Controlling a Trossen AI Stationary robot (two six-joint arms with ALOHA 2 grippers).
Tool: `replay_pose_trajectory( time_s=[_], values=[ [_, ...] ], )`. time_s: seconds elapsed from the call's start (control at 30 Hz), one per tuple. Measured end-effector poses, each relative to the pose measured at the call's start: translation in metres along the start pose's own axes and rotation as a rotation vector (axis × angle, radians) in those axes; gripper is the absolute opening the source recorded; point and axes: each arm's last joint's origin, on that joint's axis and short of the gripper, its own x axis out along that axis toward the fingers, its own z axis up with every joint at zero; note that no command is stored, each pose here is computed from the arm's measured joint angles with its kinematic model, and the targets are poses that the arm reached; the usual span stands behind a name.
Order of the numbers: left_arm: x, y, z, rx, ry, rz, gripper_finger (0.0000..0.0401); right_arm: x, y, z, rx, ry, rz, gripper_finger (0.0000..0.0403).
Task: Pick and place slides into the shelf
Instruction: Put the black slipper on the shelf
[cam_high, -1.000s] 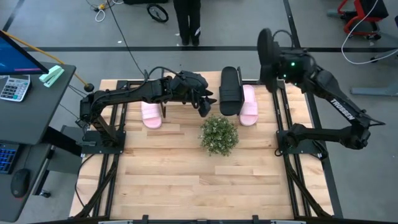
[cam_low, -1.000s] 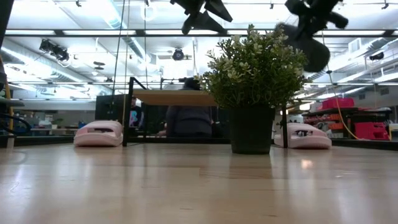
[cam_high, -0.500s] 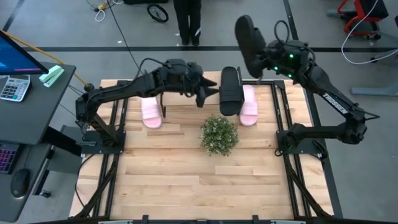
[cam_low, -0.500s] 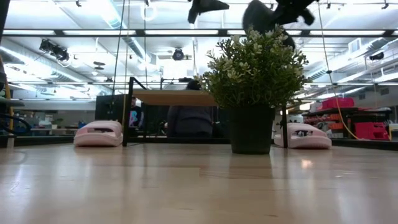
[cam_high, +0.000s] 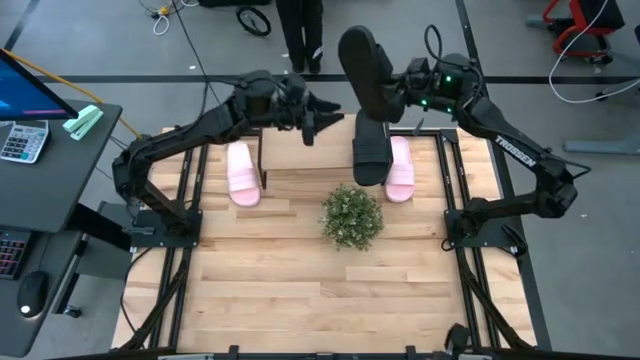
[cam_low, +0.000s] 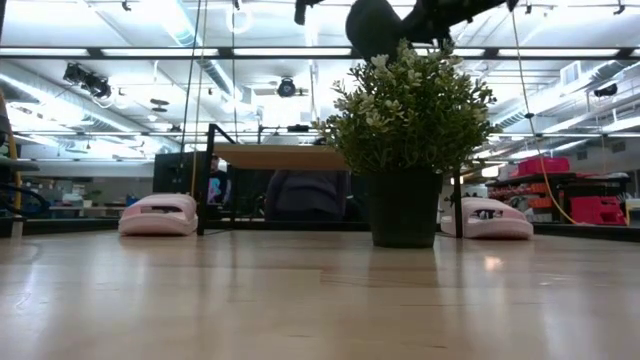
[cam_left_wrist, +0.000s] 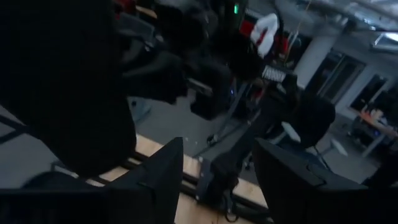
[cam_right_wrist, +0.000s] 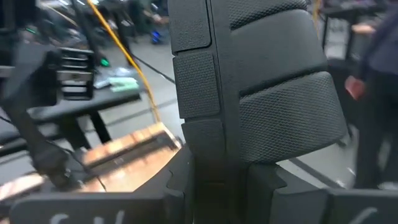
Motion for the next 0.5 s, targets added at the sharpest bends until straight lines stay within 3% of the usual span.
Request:
replay_pose_trajectory(
  time_s=[0.23,0.5],
  values=[
    [-0.03,0.0,0.027,0.014,-0.091,0.017,0.0202,0.015,-0.01,0.009,0.0,-0.131,0.191,0.0089],
    [-0.062,-0.007,0.051,0.012,-0.198,0.014,0.0203,0.028,-0.012,0.004,0.016,-0.107,0.431,0.0089]
  ],
)
